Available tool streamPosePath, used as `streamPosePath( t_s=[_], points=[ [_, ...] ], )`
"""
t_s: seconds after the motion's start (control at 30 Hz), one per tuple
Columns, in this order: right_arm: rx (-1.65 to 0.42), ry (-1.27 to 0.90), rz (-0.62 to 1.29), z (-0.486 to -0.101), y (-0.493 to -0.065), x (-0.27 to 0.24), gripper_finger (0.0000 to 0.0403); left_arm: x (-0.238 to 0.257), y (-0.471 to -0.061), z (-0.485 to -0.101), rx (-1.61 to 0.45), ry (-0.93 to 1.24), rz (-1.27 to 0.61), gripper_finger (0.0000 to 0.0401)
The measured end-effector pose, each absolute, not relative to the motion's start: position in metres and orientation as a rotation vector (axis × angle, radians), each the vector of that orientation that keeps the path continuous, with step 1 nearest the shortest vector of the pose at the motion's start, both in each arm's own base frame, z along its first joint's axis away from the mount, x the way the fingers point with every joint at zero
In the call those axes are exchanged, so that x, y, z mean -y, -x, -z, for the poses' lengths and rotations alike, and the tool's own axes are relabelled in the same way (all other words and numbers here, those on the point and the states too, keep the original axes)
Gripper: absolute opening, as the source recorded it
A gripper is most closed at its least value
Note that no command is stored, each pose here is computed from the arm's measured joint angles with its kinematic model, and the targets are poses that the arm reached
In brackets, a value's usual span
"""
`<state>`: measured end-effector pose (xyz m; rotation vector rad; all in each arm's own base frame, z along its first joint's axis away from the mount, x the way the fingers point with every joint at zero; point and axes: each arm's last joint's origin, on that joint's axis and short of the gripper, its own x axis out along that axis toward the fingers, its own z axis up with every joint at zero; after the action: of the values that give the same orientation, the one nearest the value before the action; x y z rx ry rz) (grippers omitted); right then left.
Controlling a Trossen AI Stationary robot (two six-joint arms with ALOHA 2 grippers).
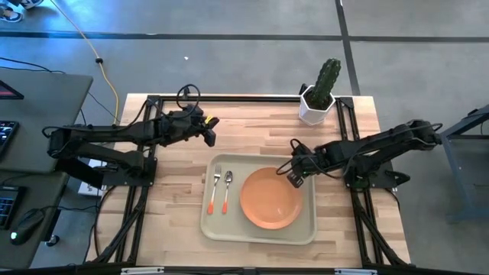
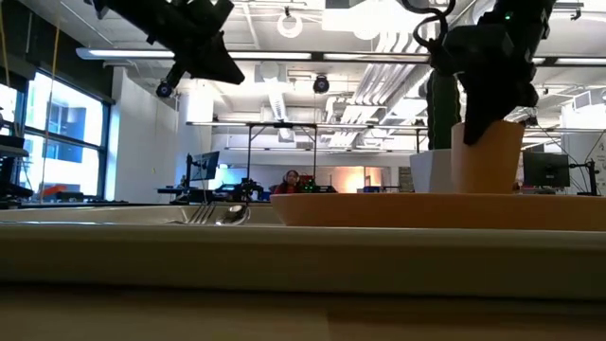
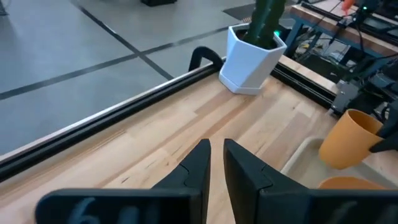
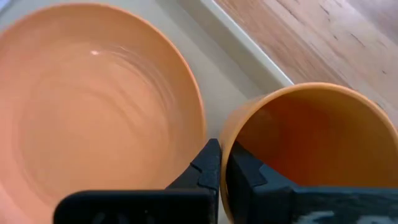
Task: Pick and place plate/cup/fork/spoon on tray
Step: Put the orange cup on the light brown serving tray to the top right of orange plate
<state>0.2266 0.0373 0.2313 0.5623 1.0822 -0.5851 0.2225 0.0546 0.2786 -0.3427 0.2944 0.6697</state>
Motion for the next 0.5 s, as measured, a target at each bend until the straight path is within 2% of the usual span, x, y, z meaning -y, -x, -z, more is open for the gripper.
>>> streamPosePath(
  t_s=[0.37,0.5],
  points=[
    [-1.202,-0.549,0.609,-0.205,-0.240,-0.045,0.0001,-0.059,-0.221,-0.278,-0.296,0.356,-0.680,0.0064],
    [-1.181,-0.550,0.628,-0.206,-0.244,-0.049,0.0022,-0.058,-0.222,-0.278,-0.300,0.362,-0.660,0.0068]
  ],
)
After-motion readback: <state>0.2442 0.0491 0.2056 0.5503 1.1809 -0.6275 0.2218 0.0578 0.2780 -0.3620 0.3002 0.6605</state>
